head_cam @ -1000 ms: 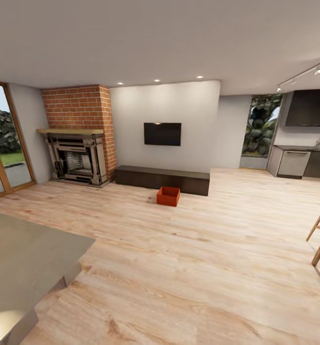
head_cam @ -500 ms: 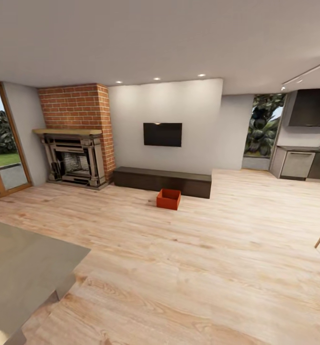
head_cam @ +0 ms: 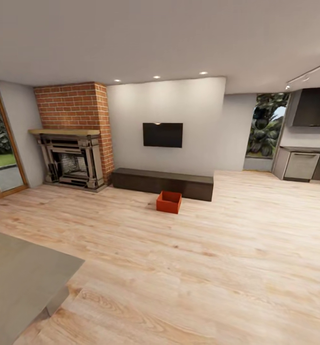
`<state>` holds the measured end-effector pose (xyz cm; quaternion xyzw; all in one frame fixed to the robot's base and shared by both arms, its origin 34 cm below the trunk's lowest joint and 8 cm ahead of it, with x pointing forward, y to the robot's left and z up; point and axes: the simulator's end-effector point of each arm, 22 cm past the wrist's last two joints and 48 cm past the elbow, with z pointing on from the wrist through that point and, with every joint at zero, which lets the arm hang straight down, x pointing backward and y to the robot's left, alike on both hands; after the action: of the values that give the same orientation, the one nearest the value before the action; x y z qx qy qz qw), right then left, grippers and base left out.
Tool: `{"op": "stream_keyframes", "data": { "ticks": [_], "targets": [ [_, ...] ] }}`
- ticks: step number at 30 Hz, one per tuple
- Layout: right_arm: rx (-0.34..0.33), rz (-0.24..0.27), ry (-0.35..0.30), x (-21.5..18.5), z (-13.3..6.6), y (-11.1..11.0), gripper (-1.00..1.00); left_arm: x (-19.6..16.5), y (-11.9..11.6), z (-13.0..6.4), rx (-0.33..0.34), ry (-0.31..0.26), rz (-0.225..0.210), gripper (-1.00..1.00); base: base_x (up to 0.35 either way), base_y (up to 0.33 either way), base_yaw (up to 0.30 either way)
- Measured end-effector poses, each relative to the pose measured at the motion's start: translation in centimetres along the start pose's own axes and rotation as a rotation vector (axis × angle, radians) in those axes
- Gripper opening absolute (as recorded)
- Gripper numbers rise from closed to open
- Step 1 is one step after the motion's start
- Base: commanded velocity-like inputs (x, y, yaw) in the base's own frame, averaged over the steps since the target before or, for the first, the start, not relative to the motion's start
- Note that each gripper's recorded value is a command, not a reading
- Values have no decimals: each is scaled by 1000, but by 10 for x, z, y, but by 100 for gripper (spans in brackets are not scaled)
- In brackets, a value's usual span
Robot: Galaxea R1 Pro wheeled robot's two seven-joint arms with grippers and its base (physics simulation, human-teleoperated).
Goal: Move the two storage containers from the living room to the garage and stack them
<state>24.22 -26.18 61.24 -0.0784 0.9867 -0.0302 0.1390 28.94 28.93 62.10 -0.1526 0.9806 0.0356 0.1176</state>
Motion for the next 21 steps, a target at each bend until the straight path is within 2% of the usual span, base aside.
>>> {"op": "stream_keyframes", "data": {
  "ticks": [21],
  "targets": [
    [0, 0, 0, 0, 0, 0, 100, 0, -1, 0, 1, 1, 3, 100, 322, 0, 0]
  ]
}}
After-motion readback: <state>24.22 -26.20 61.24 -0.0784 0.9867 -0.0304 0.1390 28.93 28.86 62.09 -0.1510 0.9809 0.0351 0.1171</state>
